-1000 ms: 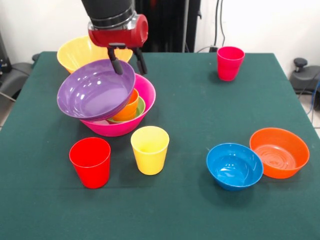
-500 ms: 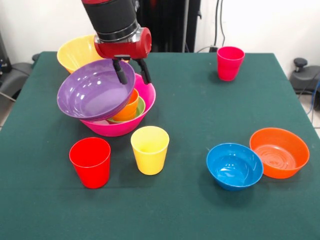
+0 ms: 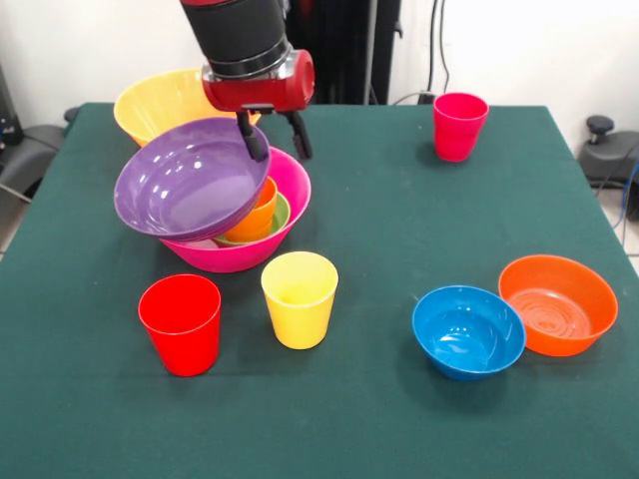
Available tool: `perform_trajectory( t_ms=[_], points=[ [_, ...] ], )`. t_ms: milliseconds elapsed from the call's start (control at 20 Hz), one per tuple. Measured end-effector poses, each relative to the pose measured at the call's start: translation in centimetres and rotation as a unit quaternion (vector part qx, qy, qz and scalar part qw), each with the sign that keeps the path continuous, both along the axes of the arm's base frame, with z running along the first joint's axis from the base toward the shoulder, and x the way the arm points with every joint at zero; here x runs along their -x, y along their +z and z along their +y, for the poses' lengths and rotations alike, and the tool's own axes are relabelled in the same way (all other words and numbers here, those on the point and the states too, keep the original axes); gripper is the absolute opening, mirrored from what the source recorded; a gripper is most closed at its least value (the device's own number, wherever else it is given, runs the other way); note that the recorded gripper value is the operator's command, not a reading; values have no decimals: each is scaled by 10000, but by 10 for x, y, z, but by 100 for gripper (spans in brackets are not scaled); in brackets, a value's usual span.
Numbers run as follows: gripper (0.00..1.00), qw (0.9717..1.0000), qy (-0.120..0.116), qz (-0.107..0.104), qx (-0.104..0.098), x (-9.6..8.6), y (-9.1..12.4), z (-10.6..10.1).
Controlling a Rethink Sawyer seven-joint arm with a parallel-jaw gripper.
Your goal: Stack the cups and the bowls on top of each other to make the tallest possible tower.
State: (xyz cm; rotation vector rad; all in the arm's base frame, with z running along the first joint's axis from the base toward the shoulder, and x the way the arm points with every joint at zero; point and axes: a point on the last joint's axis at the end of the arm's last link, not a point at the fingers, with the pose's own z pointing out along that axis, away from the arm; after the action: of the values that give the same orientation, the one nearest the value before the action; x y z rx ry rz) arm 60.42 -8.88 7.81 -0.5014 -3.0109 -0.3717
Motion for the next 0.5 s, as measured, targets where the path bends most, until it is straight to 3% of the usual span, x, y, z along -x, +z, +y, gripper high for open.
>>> perform_trajectory(
  t_ms=[500],
  points=[
    [100, 9996, 220, -68, 146, 5, 15, 16]
  ],
)
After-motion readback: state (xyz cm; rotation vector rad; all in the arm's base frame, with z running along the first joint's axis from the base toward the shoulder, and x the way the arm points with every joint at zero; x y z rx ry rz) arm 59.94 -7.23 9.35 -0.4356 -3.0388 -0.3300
